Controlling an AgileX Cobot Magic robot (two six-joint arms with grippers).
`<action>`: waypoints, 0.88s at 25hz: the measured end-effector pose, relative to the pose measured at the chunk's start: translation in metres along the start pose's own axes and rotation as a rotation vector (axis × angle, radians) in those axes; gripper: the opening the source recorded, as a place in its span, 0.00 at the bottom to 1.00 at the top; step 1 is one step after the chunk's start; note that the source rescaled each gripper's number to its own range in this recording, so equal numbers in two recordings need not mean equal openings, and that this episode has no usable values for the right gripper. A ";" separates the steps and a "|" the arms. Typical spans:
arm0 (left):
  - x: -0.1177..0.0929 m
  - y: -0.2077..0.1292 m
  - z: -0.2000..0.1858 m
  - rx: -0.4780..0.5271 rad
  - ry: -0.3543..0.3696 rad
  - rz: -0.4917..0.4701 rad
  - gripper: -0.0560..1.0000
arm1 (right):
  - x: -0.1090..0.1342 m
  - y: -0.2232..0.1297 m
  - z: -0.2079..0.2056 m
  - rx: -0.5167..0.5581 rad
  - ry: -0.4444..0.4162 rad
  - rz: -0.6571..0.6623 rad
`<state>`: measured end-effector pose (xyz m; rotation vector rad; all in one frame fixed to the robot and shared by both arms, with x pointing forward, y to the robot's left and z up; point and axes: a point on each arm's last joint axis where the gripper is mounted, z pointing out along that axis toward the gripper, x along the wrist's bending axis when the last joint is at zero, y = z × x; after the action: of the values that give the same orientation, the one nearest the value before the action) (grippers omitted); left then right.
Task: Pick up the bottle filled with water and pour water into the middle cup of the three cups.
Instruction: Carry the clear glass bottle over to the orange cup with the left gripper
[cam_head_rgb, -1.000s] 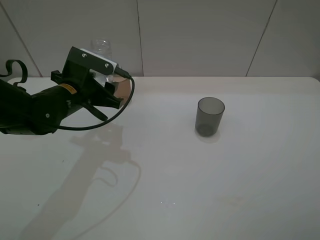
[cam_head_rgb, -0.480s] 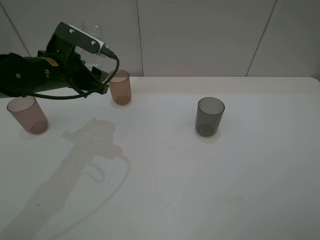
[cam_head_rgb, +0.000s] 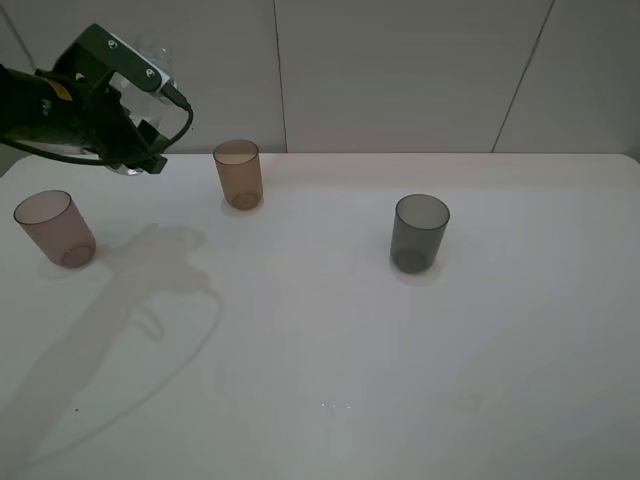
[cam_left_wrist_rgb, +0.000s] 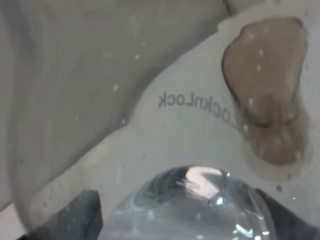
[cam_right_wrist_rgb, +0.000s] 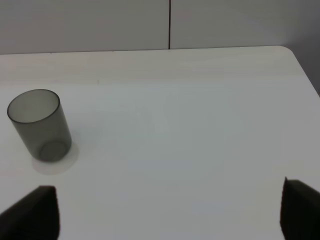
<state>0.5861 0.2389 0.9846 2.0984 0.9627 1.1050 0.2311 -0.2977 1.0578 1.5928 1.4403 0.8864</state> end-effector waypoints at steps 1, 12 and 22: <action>0.004 -0.001 0.000 -0.001 0.009 0.010 0.06 | 0.000 0.000 0.000 0.000 0.000 0.000; 0.021 -0.013 0.013 0.052 0.000 0.183 0.06 | 0.000 0.000 0.000 0.000 0.000 0.000; 0.036 0.001 0.034 0.133 -0.023 0.308 0.06 | 0.000 0.000 0.000 0.000 0.000 0.000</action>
<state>0.6297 0.2619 0.9847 2.4221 0.7354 1.1890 0.2311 -0.2977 1.0578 1.5928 1.4403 0.8864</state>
